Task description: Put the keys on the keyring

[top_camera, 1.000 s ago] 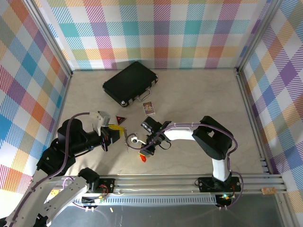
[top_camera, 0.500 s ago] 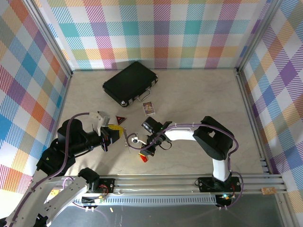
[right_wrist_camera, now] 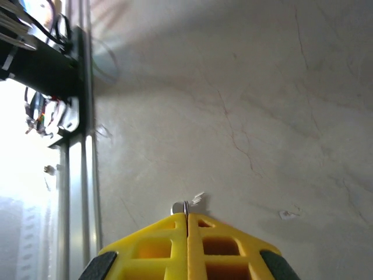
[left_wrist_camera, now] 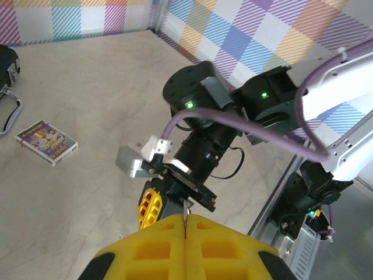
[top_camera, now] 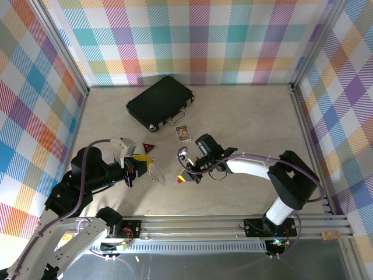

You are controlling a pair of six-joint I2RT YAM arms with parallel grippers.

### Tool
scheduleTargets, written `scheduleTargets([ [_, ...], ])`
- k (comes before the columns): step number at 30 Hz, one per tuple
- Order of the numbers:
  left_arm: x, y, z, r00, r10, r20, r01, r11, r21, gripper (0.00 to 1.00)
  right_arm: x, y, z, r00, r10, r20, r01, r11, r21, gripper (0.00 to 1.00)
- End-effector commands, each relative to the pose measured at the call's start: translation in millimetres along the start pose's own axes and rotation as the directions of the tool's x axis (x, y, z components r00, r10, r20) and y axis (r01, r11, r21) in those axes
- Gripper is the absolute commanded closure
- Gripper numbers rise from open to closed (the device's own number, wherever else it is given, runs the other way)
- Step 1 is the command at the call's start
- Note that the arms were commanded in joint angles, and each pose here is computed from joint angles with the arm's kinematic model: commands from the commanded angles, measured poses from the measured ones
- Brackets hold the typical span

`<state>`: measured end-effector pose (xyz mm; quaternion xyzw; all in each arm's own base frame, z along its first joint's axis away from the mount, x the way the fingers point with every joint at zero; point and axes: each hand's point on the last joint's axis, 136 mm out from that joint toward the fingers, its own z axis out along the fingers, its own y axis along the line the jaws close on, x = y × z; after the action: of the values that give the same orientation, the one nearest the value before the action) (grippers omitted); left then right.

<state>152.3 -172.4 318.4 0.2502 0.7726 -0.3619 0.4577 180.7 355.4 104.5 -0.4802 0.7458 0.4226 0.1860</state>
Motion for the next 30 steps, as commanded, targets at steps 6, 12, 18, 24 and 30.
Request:
scheduleTargets([
  [6,-29,-30,-7,0.985,0.116,0.13,-0.135,0.98,0.146,1.0,-63,58,-67,0.957,-0.124,0.264,0.129,0.992,-0.002,1.0],
  [12,-39,-44,-1,0.975,0.129,0.183,-0.171,0.956,0.238,1.0,-85,112,-132,0.879,-0.235,0.416,0.244,0.969,0.032,1.0],
  [18,-53,-61,-2,0.969,0.141,0.204,-0.203,0.924,0.325,1.0,-100,175,-187,0.799,-0.363,0.48,0.416,0.909,-0.004,1.0],
  [24,-68,-76,-11,0.963,0.153,0.223,-0.23,0.898,0.376,1.0,-117,203,-216,0.705,-0.491,0.512,0.543,0.838,0.056,1.0],
  [30,-82,-85,-17,0.953,0.142,0.267,-0.245,0.88,0.407,1.0,-126,217,-226,0.657,-0.531,0.536,0.602,0.797,0.051,1.0],
])
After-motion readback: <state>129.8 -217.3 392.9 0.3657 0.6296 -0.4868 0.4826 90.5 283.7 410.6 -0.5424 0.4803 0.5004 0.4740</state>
